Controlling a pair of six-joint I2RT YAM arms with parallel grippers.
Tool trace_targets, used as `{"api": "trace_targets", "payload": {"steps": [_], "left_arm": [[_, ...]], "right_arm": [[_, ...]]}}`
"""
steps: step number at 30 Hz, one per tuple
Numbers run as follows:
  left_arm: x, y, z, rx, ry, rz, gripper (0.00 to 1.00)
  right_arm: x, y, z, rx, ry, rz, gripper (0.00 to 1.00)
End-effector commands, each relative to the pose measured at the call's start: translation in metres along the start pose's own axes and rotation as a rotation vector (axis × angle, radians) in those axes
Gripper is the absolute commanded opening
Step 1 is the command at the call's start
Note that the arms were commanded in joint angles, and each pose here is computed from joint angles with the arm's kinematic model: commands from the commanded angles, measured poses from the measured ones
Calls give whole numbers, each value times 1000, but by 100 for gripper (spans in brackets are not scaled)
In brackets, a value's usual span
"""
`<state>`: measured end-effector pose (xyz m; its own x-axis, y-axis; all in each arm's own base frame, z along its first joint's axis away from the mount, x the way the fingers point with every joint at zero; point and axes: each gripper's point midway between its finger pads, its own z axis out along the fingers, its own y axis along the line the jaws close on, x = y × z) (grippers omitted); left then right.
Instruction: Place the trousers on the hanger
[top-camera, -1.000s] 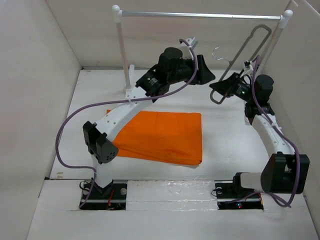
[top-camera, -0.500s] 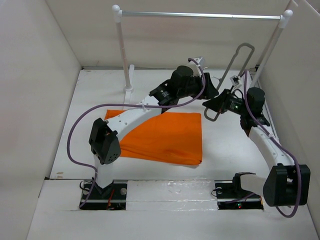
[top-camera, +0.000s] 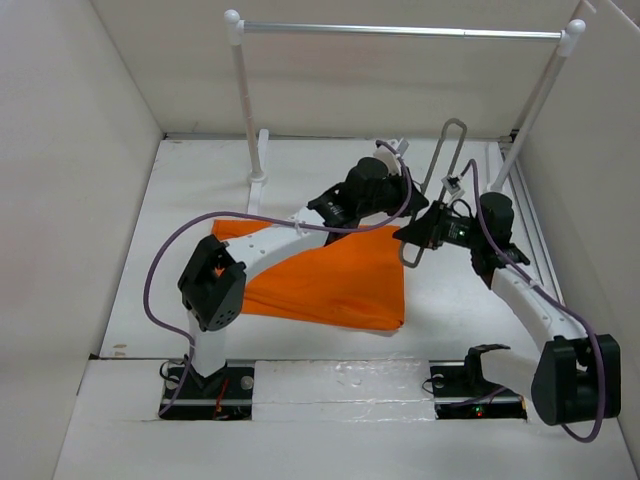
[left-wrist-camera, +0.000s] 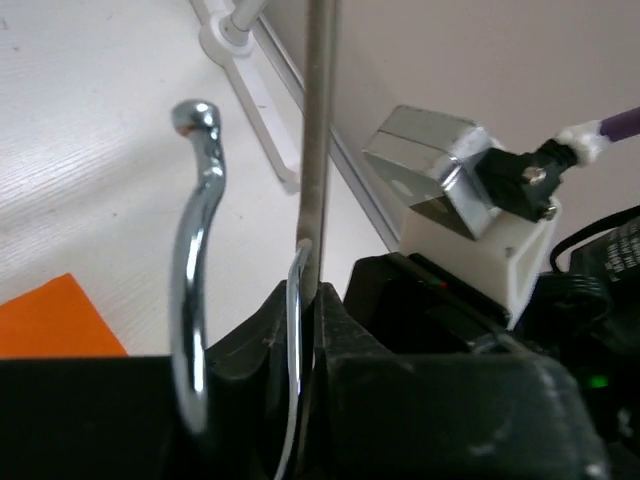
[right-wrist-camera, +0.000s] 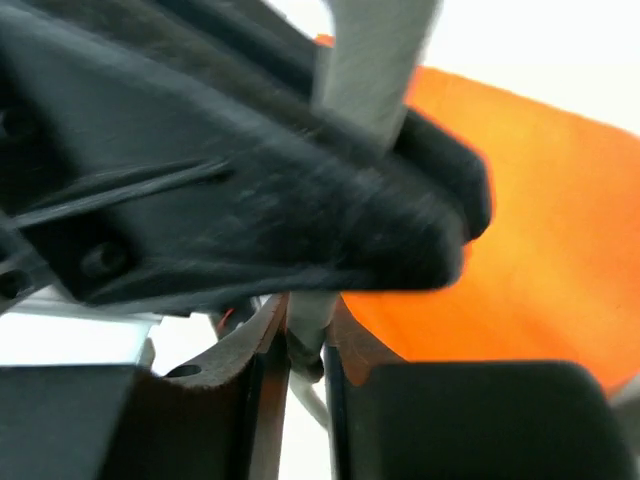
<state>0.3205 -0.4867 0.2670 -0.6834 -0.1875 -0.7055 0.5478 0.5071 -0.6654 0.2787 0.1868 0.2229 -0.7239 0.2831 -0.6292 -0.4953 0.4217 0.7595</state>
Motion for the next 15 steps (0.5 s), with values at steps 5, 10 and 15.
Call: {"api": "trace_targets", "payload": {"steps": [5, 10, 15], "left_arm": [[-7, -3, -29, -3, -77, -49, 0], [20, -1, -45, 27, -75, -138, 0], [80, -2, -50, 69, 0, -221, 0]], "right_arm": [[11, 8, -25, 61, 40, -102, 62], [39, 0, -67, 248, 124, -213, 75], [47, 16, -110, 423, 84, -221, 56]]}}
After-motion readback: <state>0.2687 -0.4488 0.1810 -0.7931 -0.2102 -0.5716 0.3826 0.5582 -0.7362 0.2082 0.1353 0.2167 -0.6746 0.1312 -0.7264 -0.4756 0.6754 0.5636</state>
